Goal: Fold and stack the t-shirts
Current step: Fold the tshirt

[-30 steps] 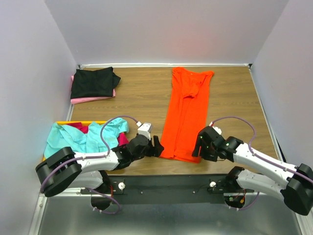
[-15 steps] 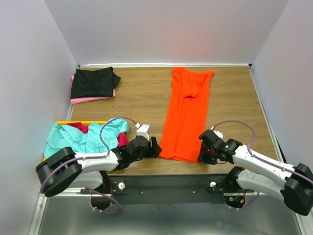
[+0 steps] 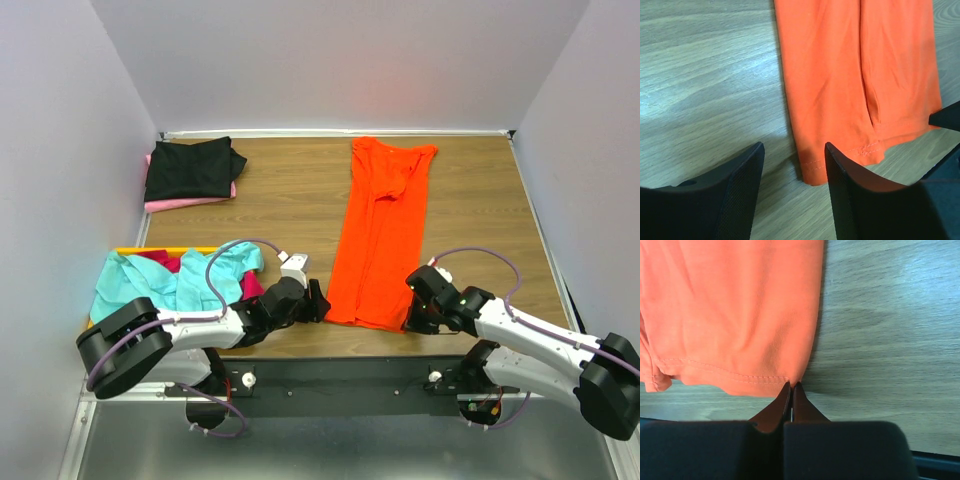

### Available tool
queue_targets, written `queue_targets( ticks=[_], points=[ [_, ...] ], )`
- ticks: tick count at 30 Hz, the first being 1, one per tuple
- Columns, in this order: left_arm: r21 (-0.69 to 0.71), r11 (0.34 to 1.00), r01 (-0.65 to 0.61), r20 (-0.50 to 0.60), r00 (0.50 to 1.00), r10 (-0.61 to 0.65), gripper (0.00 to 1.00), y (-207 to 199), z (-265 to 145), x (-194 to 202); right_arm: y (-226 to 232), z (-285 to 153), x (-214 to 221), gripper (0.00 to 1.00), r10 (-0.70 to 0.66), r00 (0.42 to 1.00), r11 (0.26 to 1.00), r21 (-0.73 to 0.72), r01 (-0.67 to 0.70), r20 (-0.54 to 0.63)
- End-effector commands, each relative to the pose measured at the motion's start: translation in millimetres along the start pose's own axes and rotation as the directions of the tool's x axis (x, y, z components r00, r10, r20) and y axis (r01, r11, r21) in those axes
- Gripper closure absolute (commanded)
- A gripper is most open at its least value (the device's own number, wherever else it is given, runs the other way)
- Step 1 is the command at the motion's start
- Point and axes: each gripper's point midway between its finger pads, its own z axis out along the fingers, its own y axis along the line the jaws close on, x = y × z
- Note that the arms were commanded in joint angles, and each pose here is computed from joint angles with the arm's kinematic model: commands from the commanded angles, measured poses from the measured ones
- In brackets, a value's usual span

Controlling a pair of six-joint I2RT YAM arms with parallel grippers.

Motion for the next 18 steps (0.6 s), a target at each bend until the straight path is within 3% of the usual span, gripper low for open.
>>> queue_targets(
  ticks=[1, 13, 18],
  points=[
    [-0.017, 1.000, -0.007, -0.063, 0.998, 0.006, 0.43, 5.0, -1.3, 16.9, -19.0, 7.2, 13.3, 1.00, -0.015, 0.999, 0.998, 0.058, 0.017, -0.036],
    [-0.032, 0.999, -0.013, -0.123, 0.992, 0.009, 0.53, 0.2, 1.2, 38.7, -16.1, 6.3, 10.8, 0.99, -0.022, 0.999, 0.999, 0.044, 0.023, -0.024],
    [-0.053, 0.999, -0.009, -0.142, 0.990, 0.001, 0.70, 2.9, 3.8, 44.5, -16.4, 5.8, 10.7, 0.99, -0.018, 1.000, 0.999, 0.039, 0.019, -0.018]
  ],
)
